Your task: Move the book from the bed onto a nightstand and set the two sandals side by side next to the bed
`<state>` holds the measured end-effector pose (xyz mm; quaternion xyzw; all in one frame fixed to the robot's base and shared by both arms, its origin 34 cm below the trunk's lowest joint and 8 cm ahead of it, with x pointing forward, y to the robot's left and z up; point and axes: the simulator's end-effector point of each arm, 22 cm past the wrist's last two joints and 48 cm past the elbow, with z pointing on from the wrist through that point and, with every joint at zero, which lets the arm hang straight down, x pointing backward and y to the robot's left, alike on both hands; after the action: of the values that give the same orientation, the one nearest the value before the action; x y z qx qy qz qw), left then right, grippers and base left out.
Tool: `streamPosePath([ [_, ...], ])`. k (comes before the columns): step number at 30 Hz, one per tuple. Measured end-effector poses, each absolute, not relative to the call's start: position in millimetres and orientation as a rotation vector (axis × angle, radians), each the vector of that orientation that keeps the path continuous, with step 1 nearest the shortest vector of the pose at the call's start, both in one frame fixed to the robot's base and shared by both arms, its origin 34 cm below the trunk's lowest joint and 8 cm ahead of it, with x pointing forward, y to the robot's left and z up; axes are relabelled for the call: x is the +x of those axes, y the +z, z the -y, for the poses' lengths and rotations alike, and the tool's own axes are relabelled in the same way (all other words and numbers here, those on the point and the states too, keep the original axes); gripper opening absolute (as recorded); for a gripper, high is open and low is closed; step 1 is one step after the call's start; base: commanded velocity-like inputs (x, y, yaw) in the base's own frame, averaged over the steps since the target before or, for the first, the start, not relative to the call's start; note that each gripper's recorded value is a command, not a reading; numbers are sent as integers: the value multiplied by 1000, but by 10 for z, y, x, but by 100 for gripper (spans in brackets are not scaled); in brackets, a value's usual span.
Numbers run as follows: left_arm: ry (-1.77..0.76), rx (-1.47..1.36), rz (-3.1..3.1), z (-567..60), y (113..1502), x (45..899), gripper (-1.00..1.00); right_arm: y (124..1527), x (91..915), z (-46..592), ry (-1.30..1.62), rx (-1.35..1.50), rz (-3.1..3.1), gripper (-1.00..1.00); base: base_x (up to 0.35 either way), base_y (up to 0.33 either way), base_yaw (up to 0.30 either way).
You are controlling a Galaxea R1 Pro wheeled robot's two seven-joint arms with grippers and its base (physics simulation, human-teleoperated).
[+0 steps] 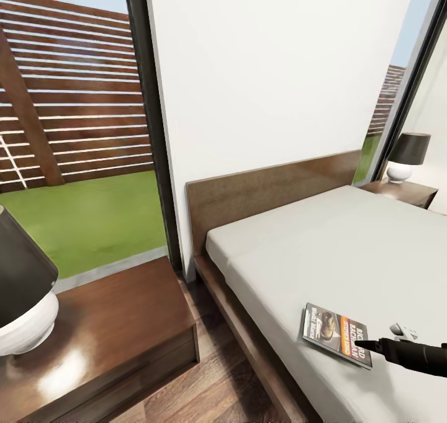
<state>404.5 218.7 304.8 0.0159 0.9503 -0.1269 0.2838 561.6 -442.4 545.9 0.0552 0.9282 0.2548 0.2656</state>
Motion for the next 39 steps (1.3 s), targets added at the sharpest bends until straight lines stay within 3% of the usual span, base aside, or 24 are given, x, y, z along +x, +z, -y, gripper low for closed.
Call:
streamPosePath([
  [39, -338, 42, -2543, -2190, 3005, 4037, 100, 5415, 5606, 4421, 689, 148, -2507, 100, 0, 0, 1],
])
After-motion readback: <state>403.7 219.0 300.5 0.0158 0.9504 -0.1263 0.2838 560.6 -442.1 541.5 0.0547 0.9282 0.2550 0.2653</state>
